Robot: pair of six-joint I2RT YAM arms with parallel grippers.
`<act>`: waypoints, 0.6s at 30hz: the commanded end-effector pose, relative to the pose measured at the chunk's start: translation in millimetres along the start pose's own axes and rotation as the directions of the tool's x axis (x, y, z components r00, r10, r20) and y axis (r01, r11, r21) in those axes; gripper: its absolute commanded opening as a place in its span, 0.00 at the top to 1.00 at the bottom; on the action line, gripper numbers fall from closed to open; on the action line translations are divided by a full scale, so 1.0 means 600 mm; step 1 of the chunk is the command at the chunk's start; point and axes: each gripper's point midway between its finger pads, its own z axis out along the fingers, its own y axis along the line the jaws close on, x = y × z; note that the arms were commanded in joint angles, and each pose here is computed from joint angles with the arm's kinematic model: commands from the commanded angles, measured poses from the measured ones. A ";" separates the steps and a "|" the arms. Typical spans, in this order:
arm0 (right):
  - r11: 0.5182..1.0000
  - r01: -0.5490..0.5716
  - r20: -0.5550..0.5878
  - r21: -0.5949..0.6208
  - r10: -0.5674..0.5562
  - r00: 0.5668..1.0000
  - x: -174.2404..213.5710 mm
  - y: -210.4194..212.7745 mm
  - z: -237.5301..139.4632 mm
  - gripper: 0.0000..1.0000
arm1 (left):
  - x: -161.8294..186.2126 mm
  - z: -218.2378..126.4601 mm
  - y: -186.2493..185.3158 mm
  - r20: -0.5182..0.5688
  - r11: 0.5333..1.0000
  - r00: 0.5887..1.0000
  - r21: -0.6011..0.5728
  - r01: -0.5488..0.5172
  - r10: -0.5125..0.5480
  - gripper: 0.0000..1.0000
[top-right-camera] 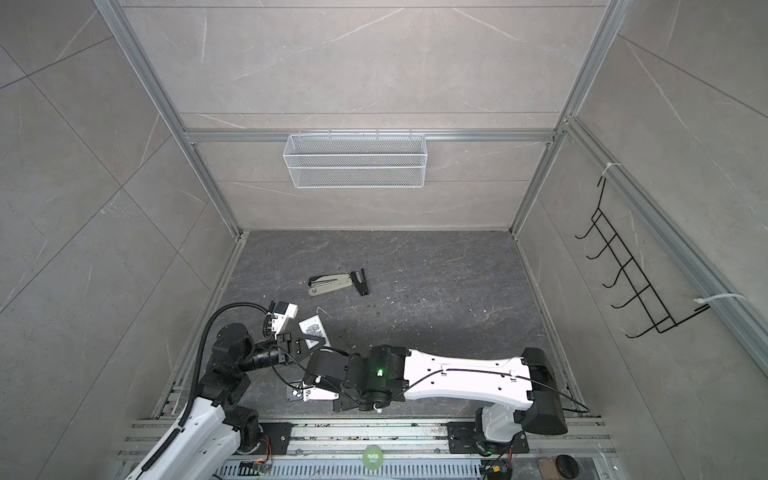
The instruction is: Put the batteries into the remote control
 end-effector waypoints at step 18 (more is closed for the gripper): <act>0.995 -0.049 -0.049 0.085 0.053 0.997 0.009 -0.028 0.053 0.89 | 0.035 -0.007 -0.074 -0.144 0.987 0.987 0.152 -0.056 0.078 1.00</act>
